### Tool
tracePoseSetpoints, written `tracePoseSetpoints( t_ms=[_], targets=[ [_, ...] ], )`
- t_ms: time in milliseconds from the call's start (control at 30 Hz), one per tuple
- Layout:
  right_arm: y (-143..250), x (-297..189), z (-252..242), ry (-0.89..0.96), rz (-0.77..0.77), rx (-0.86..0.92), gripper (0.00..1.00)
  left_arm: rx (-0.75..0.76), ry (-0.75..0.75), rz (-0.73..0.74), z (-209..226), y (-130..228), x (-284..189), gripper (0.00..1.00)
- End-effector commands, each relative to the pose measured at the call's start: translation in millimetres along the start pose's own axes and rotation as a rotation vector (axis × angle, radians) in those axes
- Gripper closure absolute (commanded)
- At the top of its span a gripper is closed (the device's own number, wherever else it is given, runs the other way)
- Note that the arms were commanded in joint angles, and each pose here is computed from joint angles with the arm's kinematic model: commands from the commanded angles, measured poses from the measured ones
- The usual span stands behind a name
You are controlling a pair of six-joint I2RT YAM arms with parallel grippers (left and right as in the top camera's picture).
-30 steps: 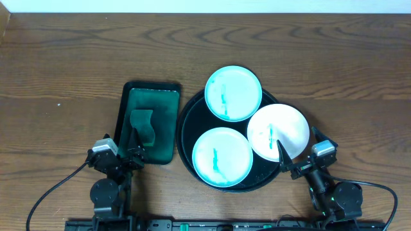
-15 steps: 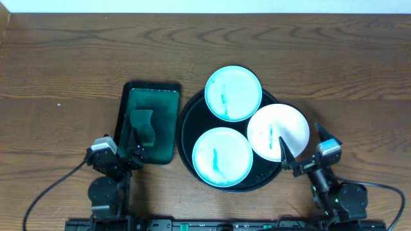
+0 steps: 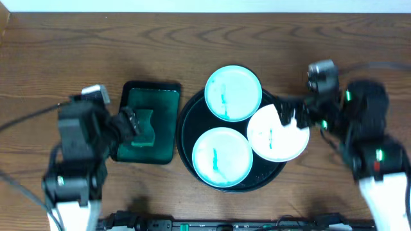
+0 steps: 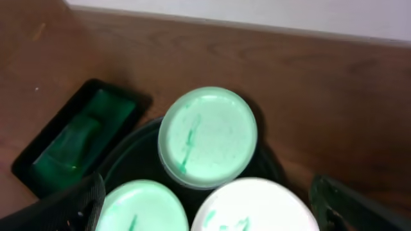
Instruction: Clean dirty plates on tray and stack at the side
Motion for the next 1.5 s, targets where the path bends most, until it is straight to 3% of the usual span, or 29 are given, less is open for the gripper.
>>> tracePoseSetpoints(
  t_ms=[0, 100, 200, 433, 633, 833, 1133, 1300, 1433, 1467],
  targets=[
    [-29, 18, 5, -0.099, 0.021, 0.047, 0.01, 0.004, 0.03, 0.058, -12, -19, -2, 0.2],
    [-27, 30, 11, -0.182, 0.064, 0.063, 0.01, -0.001, 0.093, 0.096, -21, -17, 0, 0.2],
    [-7, 41, 19, -0.21, 0.161, 0.042, 0.09, -0.002, 0.131, 0.11, -26, -14, -1, 0.2],
    [103, 76, 42, -0.069, 0.631, -0.012, 0.27, -0.003, 0.129, 0.115, -25, -14, 1, 0.2],
    [164, 94, 51, -0.081, 0.834, 0.02, 0.43, -0.007, 0.121, 0.137, -24, -13, 6, 0.2],
    [213, 86, 60, -0.178, 0.98, 0.057, 0.53, -0.014, 0.104, 0.18, -21, -8, 14, 0.2],
    [256, 102, 36, -0.009, 0.972, 0.102, 0.56, -0.024, 0.088, 0.23, -19, -4, 26, 0.2],
    [246, 122, 14, 0.119, 0.866, 0.069, 0.57, -0.024, 0.088, 0.23, -19, -4, 26, 0.2],
    [234, 134, 6, 0.122, 0.787, 0.063, 0.63, -0.024, 0.088, 0.23, -19, -4, 26, 0.2],
    [232, 135, 6, 0.103, 0.78, 0.048, 0.68, -0.024, 0.088, 0.231, -19, -4, 26, 0.2]
  ],
)
Point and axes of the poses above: each gripper's point midway between its finger pads, its own x axis out along the fingers, its own z axis along the line the jaws close on, y = z × x, the point moved 4 cm from there along -x, back along the fingers, and after that the axes turned 2 degrees about -x, right-handed, at the moved point
